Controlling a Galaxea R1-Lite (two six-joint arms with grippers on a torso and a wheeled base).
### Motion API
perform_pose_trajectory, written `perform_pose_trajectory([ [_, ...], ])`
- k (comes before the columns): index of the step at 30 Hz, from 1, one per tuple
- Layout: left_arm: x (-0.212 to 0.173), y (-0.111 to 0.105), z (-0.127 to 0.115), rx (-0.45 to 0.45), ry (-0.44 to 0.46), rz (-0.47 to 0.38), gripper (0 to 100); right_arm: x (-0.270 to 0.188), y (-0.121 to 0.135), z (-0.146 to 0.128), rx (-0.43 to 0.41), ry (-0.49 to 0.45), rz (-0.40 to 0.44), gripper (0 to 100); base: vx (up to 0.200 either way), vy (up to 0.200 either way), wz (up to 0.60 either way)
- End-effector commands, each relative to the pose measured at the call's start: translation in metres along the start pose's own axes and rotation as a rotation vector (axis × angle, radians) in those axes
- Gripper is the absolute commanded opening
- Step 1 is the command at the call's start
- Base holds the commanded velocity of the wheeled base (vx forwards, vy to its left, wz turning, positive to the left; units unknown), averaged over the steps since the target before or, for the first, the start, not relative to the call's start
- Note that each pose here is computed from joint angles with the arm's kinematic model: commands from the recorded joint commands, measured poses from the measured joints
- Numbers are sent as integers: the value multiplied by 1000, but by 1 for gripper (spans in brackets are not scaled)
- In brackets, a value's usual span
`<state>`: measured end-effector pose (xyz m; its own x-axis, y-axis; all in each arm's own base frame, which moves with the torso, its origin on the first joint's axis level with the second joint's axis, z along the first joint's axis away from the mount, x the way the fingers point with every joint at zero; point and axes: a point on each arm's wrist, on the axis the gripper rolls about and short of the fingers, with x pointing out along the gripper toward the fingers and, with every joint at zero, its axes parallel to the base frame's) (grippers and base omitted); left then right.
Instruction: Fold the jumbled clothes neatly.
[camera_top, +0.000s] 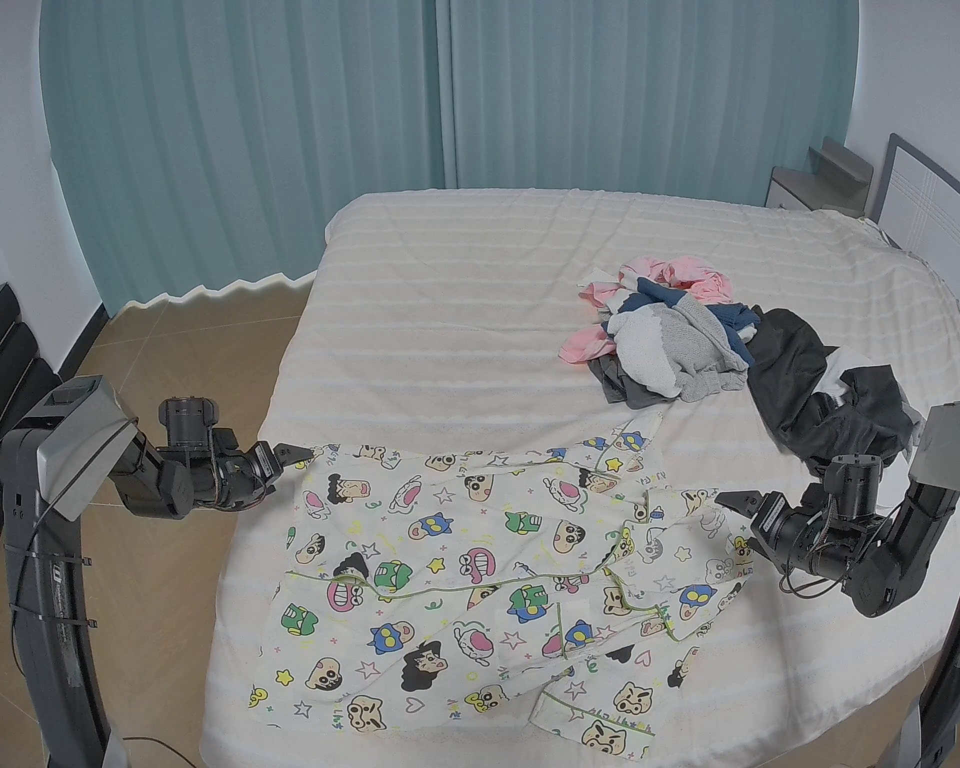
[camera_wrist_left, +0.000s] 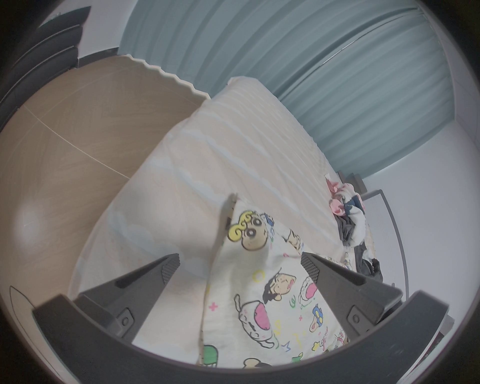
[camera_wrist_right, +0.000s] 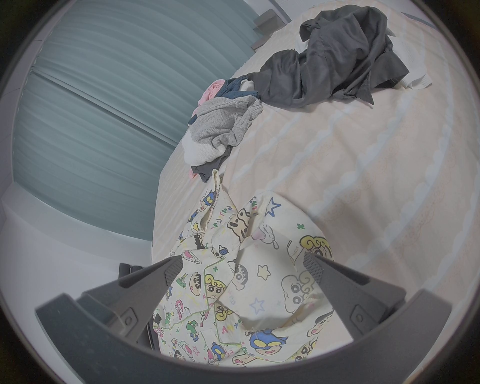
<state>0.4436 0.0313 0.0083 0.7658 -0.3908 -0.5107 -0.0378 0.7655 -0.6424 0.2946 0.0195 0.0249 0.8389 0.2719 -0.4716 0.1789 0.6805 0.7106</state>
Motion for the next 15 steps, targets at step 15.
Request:
perform_pose_trajectory([
  [15,32,-5,-31,27,55,-47,100,0,0,-2,-2,5,-1,100,0,0,0],
])
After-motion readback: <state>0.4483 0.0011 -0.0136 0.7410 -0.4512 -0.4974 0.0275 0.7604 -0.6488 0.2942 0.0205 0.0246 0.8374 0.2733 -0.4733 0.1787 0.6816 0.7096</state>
